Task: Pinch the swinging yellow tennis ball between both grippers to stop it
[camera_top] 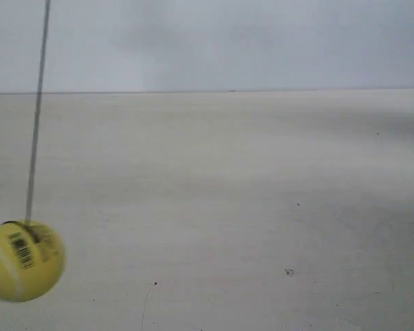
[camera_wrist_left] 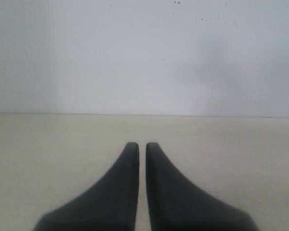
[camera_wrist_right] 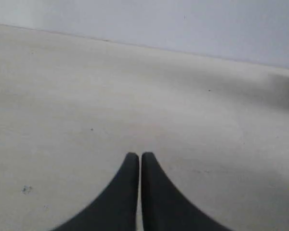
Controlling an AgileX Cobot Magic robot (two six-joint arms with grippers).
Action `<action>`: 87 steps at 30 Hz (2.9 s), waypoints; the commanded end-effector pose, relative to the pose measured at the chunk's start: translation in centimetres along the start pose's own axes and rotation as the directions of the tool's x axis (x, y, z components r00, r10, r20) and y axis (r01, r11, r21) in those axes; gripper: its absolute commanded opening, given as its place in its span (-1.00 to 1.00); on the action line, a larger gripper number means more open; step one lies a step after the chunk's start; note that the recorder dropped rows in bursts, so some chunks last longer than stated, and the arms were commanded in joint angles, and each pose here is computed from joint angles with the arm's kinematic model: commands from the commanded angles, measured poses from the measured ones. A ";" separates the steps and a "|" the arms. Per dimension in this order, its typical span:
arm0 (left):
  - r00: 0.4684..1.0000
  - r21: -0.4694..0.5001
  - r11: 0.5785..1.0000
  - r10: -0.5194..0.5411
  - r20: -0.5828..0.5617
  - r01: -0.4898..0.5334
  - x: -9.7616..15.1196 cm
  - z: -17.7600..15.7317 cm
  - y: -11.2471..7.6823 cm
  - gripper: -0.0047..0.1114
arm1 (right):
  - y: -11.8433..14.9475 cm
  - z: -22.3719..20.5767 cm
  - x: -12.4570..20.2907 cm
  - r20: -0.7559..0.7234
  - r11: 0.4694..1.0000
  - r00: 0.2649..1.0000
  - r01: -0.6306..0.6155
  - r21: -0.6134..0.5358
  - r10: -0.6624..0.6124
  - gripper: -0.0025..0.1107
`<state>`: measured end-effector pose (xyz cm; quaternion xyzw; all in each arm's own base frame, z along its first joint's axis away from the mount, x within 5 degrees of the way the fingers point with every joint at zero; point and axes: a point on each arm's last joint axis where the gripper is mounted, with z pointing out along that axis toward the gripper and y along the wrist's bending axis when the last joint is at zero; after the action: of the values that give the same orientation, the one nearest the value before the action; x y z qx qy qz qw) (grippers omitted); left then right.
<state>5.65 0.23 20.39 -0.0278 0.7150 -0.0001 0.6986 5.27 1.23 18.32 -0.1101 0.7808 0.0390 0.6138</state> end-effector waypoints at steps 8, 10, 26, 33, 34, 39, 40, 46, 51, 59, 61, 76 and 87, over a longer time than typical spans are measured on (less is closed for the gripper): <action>0.997 0.004 0.998 -0.056 0.050 0.055 -0.4 0.0 0.0 -0.84 | -0.6 -0.5 -2.8 0.311 0.997 0.949 -0.064 0.048 0.046 -0.96; 0.995 0.008 0.998 -0.065 0.079 0.065 -0.6 0.0 0.0 -0.84 | -0.6 -0.5 -2.8 0.318 0.989 0.939 -0.144 0.022 0.130 -0.96; 0.884 0.099 0.985 -0.170 0.435 0.141 -4.0 -1.0 -0.2 -0.84 | -1.1 -1.7 -5.1 0.568 0.932 0.749 -0.351 -0.095 0.340 -0.96; 0.811 0.202 0.974 -0.197 0.551 0.099 -6.8 -2.1 -1.1 -0.84 | -1.0 -3.1 -7.4 0.674 0.953 0.681 -0.278 -0.123 0.286 -0.96; 0.801 0.223 0.972 -0.186 0.569 0.067 -7.4 -2.2 -1.4 -0.84 | -1.0 -3.3 -7.9 0.689 0.953 0.667 -0.274 -0.128 0.284 -0.96; 0.736 0.256 0.963 -0.113 0.668 -0.084 -11.4 -2.9 -2.4 -0.84 | -1.2 -3.3 -11.1 0.724 0.962 0.640 -0.242 -0.128 0.258 -0.96; 0.730 0.255 0.962 -0.106 0.676 -0.096 -12.4 -3.0 -2.5 -0.84 | -1.2 -3.2 -11.8 0.722 0.967 0.649 -0.223 -0.121 0.240 -0.96; 0.832 0.204 0.979 -0.090 0.547 -0.028 -16.4 -0.5 -2.1 -0.84 | -1.1 0.3 -16.6 0.597 0.983 0.782 -0.148 -0.104 0.181 -0.96; 0.931 0.144 0.989 -0.080 0.355 0.030 -16.2 3.3 -1.6 -0.84 | -1.0 5.7 -17.3 0.379 0.991 0.916 -0.099 -0.094 0.127 -0.96; 0.998 0.165 0.986 -0.018 0.067 0.006 -12.8 9.0 -2.0 -0.84 | 0.0 11.8 -13.4 0.082 0.981 0.994 0.084 -0.175 -0.071 -0.96; 0.998 0.259 0.964 0.053 0.028 -0.058 -12.0 9.9 -2.9 -0.84 | 0.2 12.5 -12.7 0.039 0.974 0.994 0.108 -0.198 -0.103 -0.96; 0.930 0.524 0.834 0.312 -0.193 -0.171 -7.1 13.7 -4.6 -0.84 | 3.7 11.6 -11.5 0.127 0.751 0.941 0.327 -0.573 -0.312 -0.96; 0.884 0.698 0.712 0.372 -0.283 -0.076 -2.8 16.0 -5.7 -0.84 | 4.1 13.1 -10.1 0.072 0.713 0.952 0.271 -0.647 -0.297 -0.96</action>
<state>21.65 -4.62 23.38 0.3045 0.7938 -0.1673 0.4991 18.71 8.87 25.04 -0.4231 0.7069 0.2005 0.5302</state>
